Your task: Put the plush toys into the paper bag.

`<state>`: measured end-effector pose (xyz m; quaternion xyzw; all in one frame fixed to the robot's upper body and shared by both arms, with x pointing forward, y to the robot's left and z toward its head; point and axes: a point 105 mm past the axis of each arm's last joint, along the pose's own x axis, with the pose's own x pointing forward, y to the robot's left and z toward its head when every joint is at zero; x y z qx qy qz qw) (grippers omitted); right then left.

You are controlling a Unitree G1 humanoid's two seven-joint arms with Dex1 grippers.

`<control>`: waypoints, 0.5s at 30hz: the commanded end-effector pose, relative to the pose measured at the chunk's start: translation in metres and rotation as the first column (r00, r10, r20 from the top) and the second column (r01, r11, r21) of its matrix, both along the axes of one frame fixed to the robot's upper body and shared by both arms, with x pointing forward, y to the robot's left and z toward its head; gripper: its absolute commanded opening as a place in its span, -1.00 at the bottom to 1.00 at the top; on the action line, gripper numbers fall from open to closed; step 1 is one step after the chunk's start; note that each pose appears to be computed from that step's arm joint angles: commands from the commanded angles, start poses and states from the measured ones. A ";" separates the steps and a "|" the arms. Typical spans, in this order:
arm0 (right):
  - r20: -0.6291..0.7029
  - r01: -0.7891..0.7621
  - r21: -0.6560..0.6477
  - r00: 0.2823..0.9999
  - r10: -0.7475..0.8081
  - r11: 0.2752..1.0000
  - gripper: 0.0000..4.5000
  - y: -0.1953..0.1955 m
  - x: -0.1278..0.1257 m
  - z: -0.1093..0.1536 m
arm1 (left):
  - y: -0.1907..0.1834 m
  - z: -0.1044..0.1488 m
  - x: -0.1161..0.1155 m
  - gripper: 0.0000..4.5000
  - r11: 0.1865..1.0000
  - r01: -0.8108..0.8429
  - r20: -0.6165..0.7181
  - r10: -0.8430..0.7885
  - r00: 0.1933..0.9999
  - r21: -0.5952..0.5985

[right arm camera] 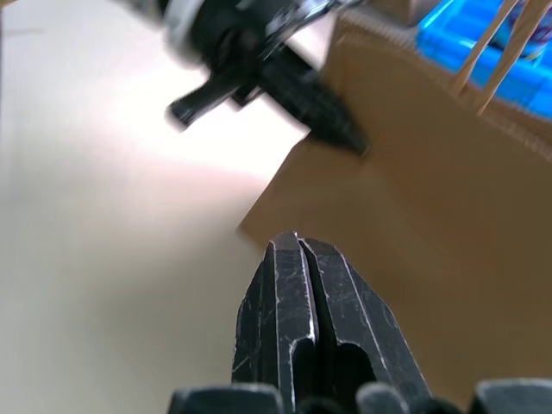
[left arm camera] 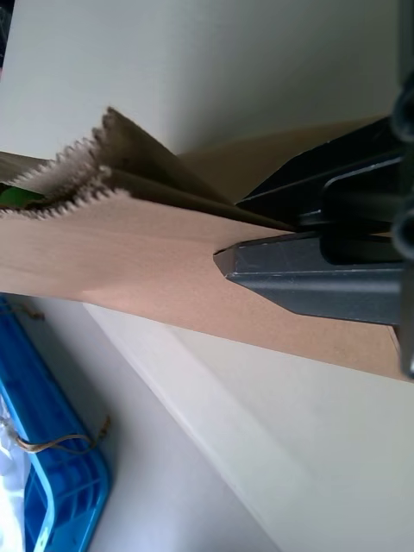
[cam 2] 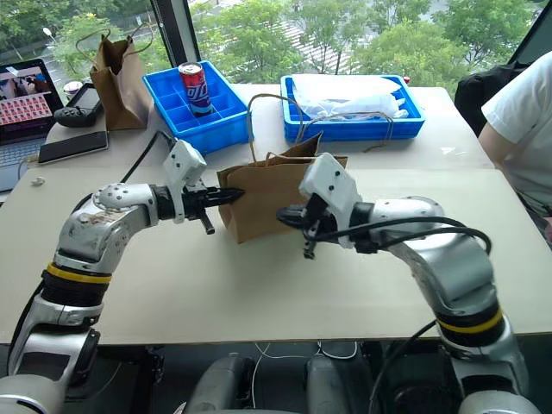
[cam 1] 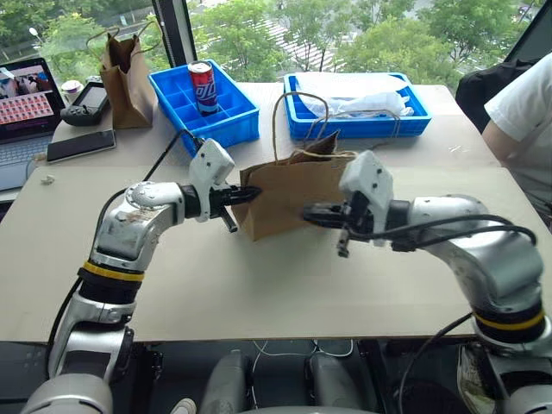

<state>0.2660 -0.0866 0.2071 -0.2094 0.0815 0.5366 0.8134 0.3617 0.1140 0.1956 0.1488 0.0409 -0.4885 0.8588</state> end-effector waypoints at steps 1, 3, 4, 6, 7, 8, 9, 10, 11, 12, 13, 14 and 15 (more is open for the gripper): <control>-0.017 -0.056 -0.029 0.998 0.056 0.998 -1.00 -0.007 -0.024 0.009 | -0.006 0.018 -0.003 -0.98 0.989 0.149 0.099 -0.151 0.984 0.019; -0.055 -0.042 -0.040 0.998 0.039 0.998 -1.00 -0.019 -0.031 0.009 | -0.003 0.016 -0.007 -0.98 0.967 0.244 0.108 -0.250 0.962 0.068; -0.069 -0.030 -0.045 0.997 0.027 0.999 -1.00 -0.026 -0.034 0.010 | -0.001 0.017 -0.010 -0.98 0.955 0.291 0.101 -0.296 0.950 0.065; -0.088 0.004 -0.046 0.996 -0.008 0.999 -1.00 -0.036 -0.035 0.011 | 0.002 0.016 -0.014 -0.98 0.935 0.350 0.080 -0.353 0.932 0.052; -0.092 0.024 -0.051 0.995 -0.029 0.998 -1.00 -0.042 -0.035 0.011 | 0.005 0.013 -0.014 -0.98 0.928 0.367 0.073 -0.372 0.925 0.067; -0.097 0.048 -0.053 0.994 -0.053 0.997 -1.00 -0.047 -0.035 0.011 | 0.009 0.008 -0.014 -0.98 0.922 0.376 0.063 -0.382 0.922 0.092; -0.100 0.067 -0.057 0.992 -0.072 0.996 -1.00 -0.053 -0.035 0.011 | 0.012 0.006 -0.012 -0.98 0.922 0.374 0.058 -0.381 0.923 0.100; -0.102 0.086 -0.062 0.991 -0.092 0.994 -1.00 -0.058 -0.035 0.012 | 0.015 0.005 -0.009 -0.98 0.927 0.364 0.053 -0.370 0.928 0.094; -0.102 0.099 -0.064 0.989 -0.105 0.993 -1.00 -0.061 -0.034 0.013 | 0.017 0.005 -0.006 -0.98 0.934 0.349 0.056 -0.354 0.934 0.079; -0.098 0.117 -0.068 0.988 -0.123 0.991 -1.00 -0.065 -0.034 0.013 | 0.020 0.007 -0.005 -0.98 0.940 0.339 0.053 -0.341 0.939 0.047; -0.093 0.134 -0.072 0.986 -0.141 0.988 -1.00 -0.069 -0.033 0.014 | 0.022 0.007 -0.006 -0.98 0.939 0.341 0.046 -0.342 0.938 0.033; -0.087 0.160 -0.075 0.982 -0.167 0.984 -1.00 -0.074 -0.030 0.013 | 0.025 0.005 -0.009 -0.98 0.937 0.348 0.030 -0.349 0.937 0.027; -0.086 0.177 -0.076 0.979 -0.183 0.981 -1.00 -0.077 -0.029 0.013 | 0.027 0.001 -0.012 -0.98 0.937 0.350 0.004 -0.350 0.937 0.021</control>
